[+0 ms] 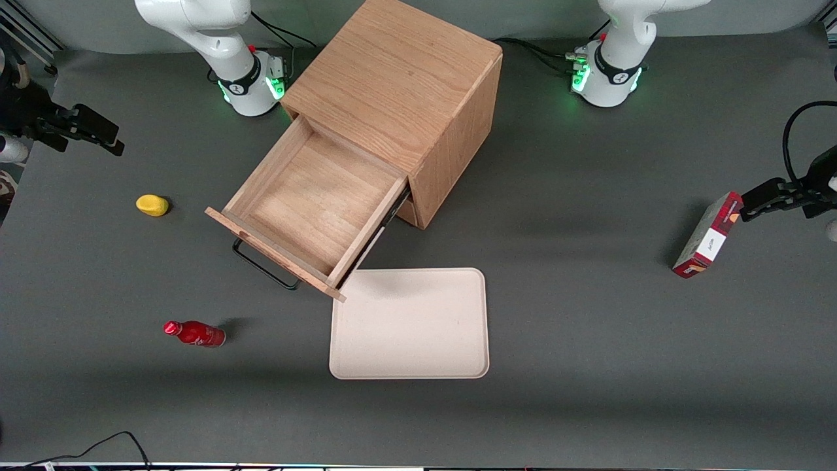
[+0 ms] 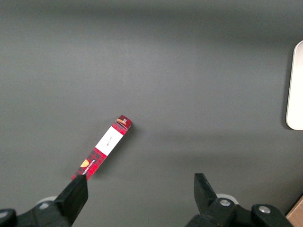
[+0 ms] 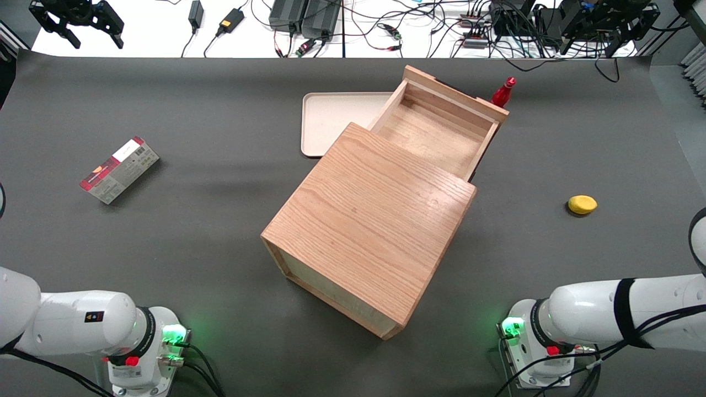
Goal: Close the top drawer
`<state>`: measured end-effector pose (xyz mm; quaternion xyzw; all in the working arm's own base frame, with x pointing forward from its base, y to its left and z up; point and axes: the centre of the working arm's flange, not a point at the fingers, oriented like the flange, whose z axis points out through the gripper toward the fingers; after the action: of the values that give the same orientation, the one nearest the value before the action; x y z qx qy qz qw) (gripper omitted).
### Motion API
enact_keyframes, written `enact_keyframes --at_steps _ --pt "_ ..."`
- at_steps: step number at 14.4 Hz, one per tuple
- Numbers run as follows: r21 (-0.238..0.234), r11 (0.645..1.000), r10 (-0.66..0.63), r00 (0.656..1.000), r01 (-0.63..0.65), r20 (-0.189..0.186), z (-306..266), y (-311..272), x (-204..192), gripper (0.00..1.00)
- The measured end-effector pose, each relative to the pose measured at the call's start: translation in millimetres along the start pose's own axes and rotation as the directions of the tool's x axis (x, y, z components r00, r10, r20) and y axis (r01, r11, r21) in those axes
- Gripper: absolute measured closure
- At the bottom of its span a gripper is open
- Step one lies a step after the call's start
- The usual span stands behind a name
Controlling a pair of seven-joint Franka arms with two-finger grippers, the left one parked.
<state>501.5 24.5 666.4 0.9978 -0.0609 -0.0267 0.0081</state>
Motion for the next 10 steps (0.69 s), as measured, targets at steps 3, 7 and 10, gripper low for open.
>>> enact_keyframes --at_steps 3,7,10 --pt "0.0 1.0 0.0 1.0 0.0 0.0 0.0 0.2 0.0 0.0" --pt "0.001 1.0 0.001 1.0 -0.001 -0.003 -1.1 0.2 2.6 0.0" --pt "0.001 1.0 0.001 1.0 -0.001 0.002 1.3 0.0 4.8 0.0"
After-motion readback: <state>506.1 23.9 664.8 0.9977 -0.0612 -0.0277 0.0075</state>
